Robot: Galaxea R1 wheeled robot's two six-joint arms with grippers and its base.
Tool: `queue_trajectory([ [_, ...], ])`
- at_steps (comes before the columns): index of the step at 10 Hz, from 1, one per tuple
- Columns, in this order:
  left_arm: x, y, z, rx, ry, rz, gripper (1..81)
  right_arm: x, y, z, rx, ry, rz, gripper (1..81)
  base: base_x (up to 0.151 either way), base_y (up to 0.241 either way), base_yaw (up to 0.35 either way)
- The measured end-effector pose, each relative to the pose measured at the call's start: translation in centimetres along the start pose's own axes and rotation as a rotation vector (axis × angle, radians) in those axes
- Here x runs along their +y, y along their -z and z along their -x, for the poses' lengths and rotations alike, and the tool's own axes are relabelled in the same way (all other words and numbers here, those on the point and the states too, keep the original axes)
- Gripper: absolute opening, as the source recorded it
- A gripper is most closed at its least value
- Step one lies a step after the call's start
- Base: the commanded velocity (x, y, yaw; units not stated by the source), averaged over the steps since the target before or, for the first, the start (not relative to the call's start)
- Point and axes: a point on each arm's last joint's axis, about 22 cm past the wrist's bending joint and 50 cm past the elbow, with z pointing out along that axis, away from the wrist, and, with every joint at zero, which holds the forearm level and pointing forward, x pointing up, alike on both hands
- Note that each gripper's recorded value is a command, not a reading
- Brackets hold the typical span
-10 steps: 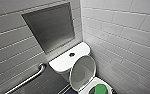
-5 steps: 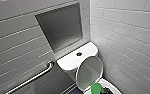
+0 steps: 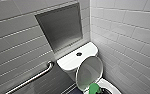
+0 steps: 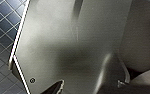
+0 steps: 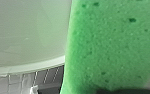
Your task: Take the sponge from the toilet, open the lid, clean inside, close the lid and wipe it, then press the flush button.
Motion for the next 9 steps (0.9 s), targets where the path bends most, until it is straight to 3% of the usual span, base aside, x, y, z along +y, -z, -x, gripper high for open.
queue_trajectory([
  [3,-0.4,0.1,0.2,-0.002,0.001,-0.005,81.1,1.2,-2.5,-0.1,0.035,-0.017,0.037,1.0,0.0,0.0,0.0],
  [5,-0.4,0.1,0.5,-0.005,0.002,-0.005,81.1,1.7,-2.8,0.3,0.064,-0.035,0.024,1.0,0.0,0.0,0.0],
  [9,-0.4,0.1,0.5,-0.005,0.002,-0.005,81.1,1.5,-1.2,1.5,0.041,-0.047,-0.007,1.0,0.0,0.0,0.0],
])
